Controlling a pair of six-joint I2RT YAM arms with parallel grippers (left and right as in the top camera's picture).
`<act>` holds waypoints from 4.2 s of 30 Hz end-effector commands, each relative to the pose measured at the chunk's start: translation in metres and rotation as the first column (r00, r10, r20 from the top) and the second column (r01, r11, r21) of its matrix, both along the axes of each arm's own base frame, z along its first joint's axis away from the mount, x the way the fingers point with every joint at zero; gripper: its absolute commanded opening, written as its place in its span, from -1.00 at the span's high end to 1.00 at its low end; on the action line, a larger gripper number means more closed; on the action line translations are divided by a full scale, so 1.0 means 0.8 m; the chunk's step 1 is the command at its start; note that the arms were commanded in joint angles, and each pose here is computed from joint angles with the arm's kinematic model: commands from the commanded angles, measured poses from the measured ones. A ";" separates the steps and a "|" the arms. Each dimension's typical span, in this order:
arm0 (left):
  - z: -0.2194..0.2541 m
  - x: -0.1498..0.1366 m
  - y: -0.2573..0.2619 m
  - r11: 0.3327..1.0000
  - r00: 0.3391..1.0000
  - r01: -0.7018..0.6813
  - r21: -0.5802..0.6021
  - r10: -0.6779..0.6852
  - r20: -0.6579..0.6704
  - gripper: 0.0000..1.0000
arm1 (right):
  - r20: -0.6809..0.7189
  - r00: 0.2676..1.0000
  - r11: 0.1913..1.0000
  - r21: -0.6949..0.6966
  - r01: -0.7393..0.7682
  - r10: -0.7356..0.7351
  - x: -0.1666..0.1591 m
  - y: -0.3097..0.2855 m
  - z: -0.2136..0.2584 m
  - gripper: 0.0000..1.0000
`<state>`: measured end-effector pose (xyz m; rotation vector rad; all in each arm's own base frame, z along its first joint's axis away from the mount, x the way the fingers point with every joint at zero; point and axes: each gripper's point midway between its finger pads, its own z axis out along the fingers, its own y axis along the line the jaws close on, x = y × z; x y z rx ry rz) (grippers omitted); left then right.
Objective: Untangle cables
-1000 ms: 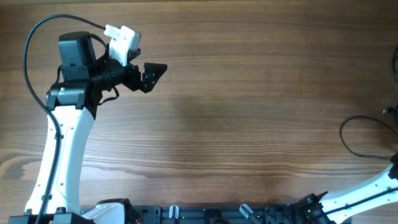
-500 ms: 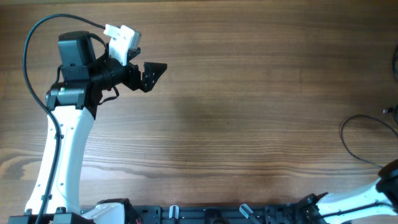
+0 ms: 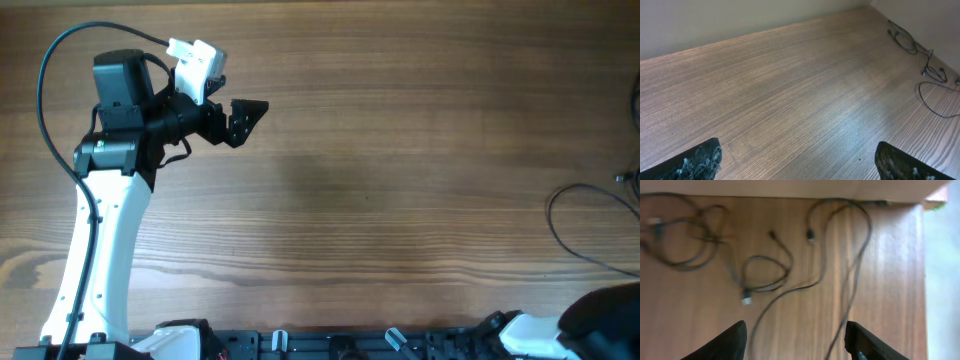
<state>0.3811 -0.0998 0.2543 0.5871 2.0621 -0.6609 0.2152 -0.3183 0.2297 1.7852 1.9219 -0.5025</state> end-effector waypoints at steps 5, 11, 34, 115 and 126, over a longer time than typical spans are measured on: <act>0.002 0.003 -0.001 1.000 1.000 -0.004 0.001 0.004 -0.002 -1.00 | 0.096 0.968 0.966 -0.143 -0.216 0.231 0.056 0.080 0.081 -0.43; 0.003 0.003 -0.001 1.000 1.000 -0.004 0.001 0.004 -0.001 -1.00 | 0.085 0.923 0.918 -0.170 -0.358 0.376 0.086 0.132 0.094 -0.44; 0.010 0.005 0.010 0.997 0.997 -0.080 0.007 0.080 -0.006 -1.00 | -0.041 0.495 0.482 -0.172 -0.859 0.868 0.166 0.356 0.091 -0.73; -0.098 0.078 0.065 0.810 0.842 -0.494 0.316 0.536 -0.060 -1.00 | -0.028 0.153 0.153 -0.002 -0.988 0.988 0.305 0.532 -0.084 -0.99; -0.096 0.080 0.065 0.811 0.842 -0.496 0.310 0.536 -0.054 -1.00 | -0.024 0.156 0.156 -0.005 -0.988 0.987 0.306 0.532 -0.083 -0.99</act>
